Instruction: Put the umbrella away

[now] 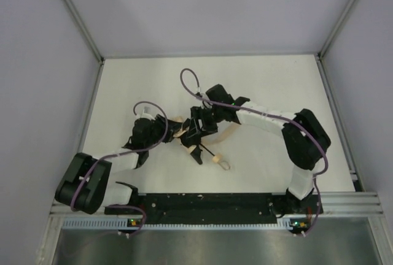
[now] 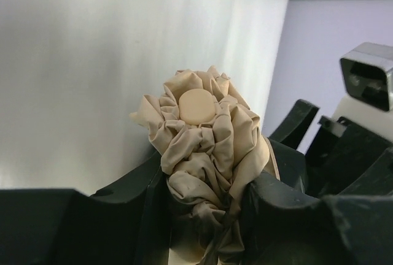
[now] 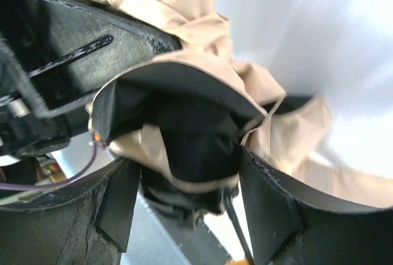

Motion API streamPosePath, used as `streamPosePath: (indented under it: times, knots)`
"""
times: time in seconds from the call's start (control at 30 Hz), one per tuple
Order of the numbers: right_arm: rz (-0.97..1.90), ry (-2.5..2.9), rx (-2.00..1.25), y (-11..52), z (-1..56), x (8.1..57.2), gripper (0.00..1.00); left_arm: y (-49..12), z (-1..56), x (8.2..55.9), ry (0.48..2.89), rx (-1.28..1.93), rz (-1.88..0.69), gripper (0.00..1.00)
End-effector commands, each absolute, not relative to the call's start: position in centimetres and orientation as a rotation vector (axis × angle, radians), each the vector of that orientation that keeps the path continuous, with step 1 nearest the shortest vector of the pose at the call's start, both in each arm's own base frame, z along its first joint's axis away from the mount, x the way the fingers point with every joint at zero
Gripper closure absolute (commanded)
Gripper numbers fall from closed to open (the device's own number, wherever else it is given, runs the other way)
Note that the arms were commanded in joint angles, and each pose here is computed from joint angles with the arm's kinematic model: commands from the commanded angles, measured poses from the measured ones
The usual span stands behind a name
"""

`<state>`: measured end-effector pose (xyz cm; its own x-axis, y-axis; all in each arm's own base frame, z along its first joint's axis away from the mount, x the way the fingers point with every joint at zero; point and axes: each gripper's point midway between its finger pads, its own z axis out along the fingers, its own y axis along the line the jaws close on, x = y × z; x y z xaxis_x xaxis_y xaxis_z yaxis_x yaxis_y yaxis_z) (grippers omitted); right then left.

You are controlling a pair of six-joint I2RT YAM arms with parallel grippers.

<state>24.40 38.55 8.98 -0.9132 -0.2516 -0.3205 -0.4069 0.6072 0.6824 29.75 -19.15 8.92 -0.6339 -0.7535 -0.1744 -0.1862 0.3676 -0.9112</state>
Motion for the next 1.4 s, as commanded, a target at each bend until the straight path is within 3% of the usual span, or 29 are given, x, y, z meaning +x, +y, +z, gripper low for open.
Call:
streamPosePath:
  times: [0.0,0.07,0.17,0.57,0.8,0.87,1.1,1.27,1.33,1.37]
  knots:
    - [1.116,2.668,-0.177,33.6,15.4,25.0,0.36,-20.7,15.9,30.3,1.867,-0.536,-1.387,1.00]
    - [1.125,2.666,-0.033,31.1,16.1,24.9,0.34,-21.0,17.8,30.1,1.809,-0.468,-1.430,1.00]
    - [1.154,2.675,0.230,28.2,16.3,24.5,0.23,-21.3,20.9,29.8,1.697,-0.369,-1.501,1.00]
    - [1.317,2.724,0.994,27.3,12.7,22.7,0.22,-22.1,26.5,28.5,1.528,-0.251,-1.658,1.00]
    - [1.402,2.559,1.242,25.4,12.9,23.5,0.20,-22.3,27.6,28.1,1.521,-0.211,-1.665,1.00]
    - [1.395,2.501,1.279,24.7,12.9,24.1,0.10,-22.3,27.7,27.9,1.521,-0.210,-1.667,1.00]
    - [1.481,2.470,1.169,26.9,13.8,28.2,0.07,-22.5,27.8,27.3,1.524,-0.185,-1.697,1.00]
    - [1.569,2.407,1.181,28.1,13.9,30.4,0.16,-22.5,28.3,26.9,1.491,-0.179,-1.724,1.00]
    - [1.594,2.345,1.157,28.1,14.1,32.0,0.35,-22.6,28.4,26.6,1.492,-0.165,-1.737,1.00]
    - [1.621,2.325,1.120,28.5,14.4,32.9,0.55,-22.7,28.4,26.5,1.491,-0.159,-1.742,1.00]
